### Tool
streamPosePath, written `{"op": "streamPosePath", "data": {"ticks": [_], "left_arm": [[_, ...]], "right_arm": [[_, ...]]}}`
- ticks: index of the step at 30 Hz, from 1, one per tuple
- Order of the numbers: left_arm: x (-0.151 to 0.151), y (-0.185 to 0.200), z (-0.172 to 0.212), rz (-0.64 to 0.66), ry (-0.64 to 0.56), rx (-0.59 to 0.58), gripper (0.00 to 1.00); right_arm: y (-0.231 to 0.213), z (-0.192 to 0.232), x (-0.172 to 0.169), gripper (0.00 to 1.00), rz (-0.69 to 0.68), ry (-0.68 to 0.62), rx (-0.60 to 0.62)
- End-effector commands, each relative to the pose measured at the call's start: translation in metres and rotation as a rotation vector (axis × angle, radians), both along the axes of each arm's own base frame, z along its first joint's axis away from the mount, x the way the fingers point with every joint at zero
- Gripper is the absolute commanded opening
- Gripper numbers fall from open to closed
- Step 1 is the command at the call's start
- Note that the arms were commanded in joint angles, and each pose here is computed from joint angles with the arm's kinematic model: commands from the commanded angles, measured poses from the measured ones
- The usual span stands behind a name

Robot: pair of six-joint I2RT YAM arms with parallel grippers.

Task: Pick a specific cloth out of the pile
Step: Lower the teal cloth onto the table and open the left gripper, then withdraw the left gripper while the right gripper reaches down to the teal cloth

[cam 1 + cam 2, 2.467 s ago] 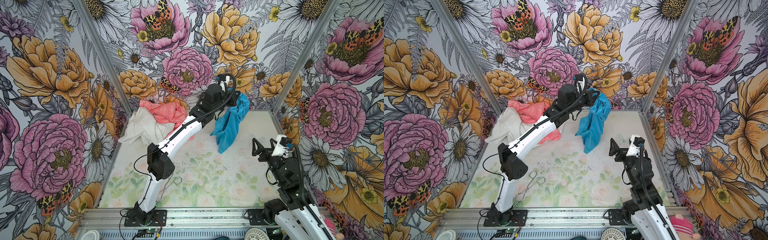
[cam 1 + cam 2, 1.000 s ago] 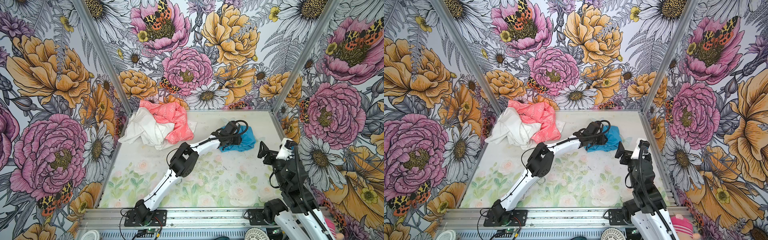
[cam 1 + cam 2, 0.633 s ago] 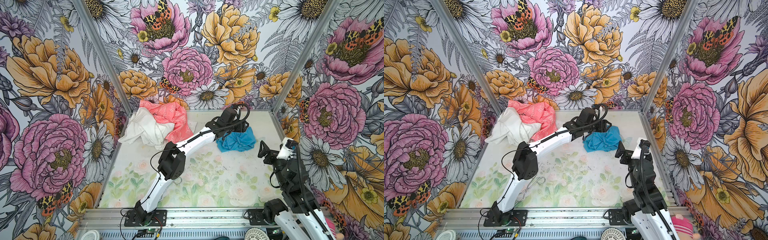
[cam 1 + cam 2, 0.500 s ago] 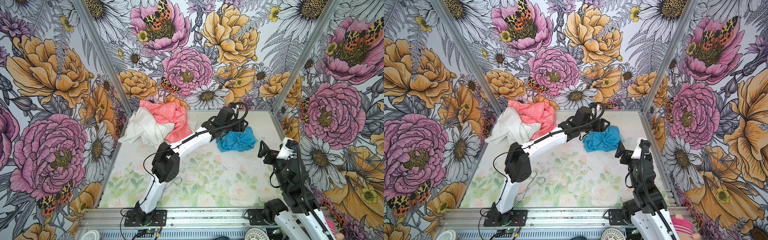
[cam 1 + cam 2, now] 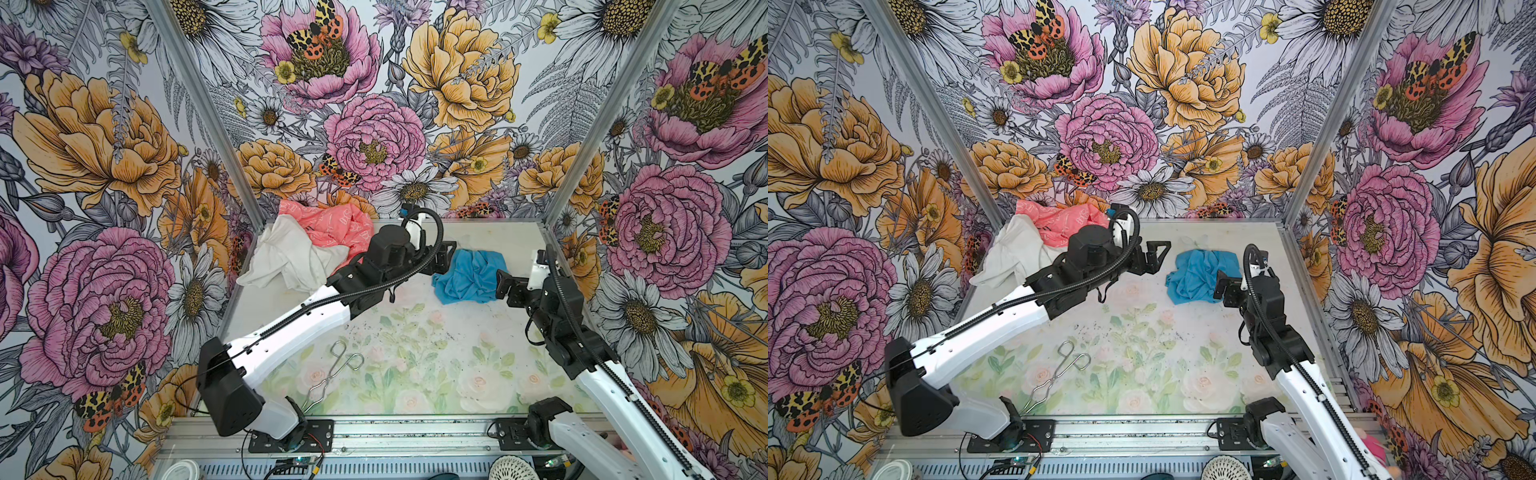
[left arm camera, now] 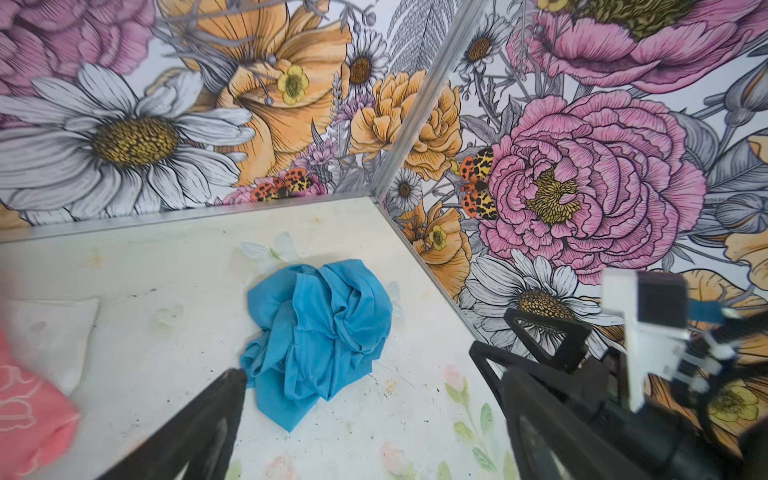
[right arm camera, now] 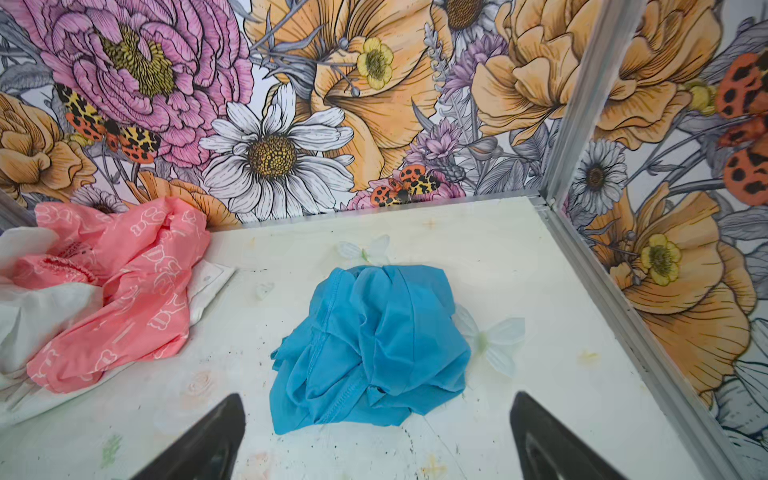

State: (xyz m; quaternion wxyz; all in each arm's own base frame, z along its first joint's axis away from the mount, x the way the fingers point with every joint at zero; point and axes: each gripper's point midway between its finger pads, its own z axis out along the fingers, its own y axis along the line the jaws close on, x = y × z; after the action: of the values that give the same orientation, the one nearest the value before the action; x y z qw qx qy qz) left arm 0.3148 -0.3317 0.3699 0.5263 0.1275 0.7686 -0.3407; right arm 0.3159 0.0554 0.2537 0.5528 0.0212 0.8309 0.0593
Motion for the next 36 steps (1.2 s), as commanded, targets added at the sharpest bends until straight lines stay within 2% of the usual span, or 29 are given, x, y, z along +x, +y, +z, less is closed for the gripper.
{"op": "streamPosePath", "data": {"ticks": [1, 8, 11, 19, 36], "left_arm": [[-0.009, 0.027, -0.022, 0.047, -0.053, 0.123, 0.99], [-0.045, 0.067, -0.074, 0.035, -0.046, 0.170, 0.98], [-0.059, 0.078, -0.084, -0.001, -0.097, 0.191, 0.99], [-0.072, 0.098, -0.080, -0.007, -0.251, 0.233, 0.99], [-0.081, 0.111, -0.083, -0.001, -0.294, 0.257, 0.99]], "right_arm": [[0.017, 0.002, 0.016, 0.99, 0.076, 0.030, -0.005], [0.038, -0.027, 0.059, 1.00, 0.137, 0.162, -0.036], [0.046, -0.043, 0.076, 0.99, 0.157, 0.213, -0.053], [0.063, -0.094, 0.109, 1.00, 0.183, 0.360, -0.086], [0.096, -0.182, 0.130, 0.84, 0.219, 0.603, -0.271]]}}
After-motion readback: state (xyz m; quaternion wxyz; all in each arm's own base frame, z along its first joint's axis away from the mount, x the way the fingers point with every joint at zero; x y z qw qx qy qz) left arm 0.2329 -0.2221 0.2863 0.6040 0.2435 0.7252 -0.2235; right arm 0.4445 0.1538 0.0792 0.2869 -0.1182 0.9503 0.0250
